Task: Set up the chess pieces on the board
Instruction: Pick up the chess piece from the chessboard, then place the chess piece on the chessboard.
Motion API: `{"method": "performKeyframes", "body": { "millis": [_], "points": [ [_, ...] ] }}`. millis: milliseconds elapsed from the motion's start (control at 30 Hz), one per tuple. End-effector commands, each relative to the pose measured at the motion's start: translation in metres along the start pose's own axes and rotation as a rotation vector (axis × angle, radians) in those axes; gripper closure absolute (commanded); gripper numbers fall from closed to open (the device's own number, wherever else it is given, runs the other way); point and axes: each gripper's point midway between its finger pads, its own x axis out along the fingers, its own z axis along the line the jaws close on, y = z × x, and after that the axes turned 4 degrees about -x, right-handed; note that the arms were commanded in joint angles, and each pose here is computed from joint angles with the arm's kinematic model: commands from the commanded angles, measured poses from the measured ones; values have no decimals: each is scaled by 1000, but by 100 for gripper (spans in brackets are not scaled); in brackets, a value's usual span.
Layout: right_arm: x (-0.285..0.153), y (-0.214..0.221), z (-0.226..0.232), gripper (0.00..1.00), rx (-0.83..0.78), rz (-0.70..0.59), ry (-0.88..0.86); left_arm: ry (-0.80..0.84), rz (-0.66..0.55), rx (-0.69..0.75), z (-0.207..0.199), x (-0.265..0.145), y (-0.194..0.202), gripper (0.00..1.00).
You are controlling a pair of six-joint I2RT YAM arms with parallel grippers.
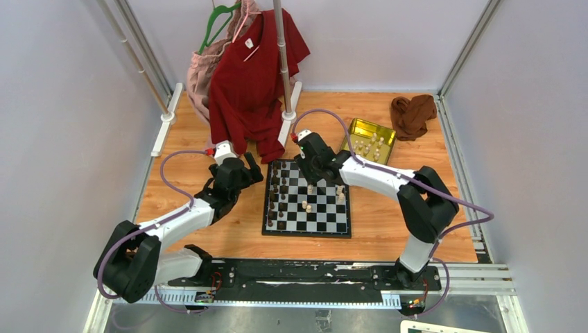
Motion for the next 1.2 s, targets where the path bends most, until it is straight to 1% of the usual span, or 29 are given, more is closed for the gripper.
{"method": "performKeyframes", "body": {
  "millis": [0, 200, 267, 333, 467, 500, 800, 1167],
  "points": [
    [10, -10, -6, 56, 16, -13, -10, -11, -35, -1, 3, 2, -7, 0],
    [20, -7, -11, 57, 39, -6, -13, -17, -31, 5, 5, 3, -5, 0],
    [22, -7, -12, 62, 48, -3, -18, -17, -30, 6, 5, 4, -4, 0],
    [24, -6, -12, 70, 54, 0, -27, -19, -28, 4, 5, 4, -4, 0],
    [24, -6, -12, 97, 60, -2, -32, -21, -26, 6, 6, 5, -3, 0],
    [23, -7, -13, 100, 62, -5, -30, -21, -26, 6, 6, 5, -3, 0],
    [-3, -15, -31, 100, 75, -50, 36, -22, -23, 8, 7, 5, -2, 0],
    [-27, 15, -62, 100, 136, -5, 130, -15, -15, 2, 6, 5, 1, 0]
  ]
}}
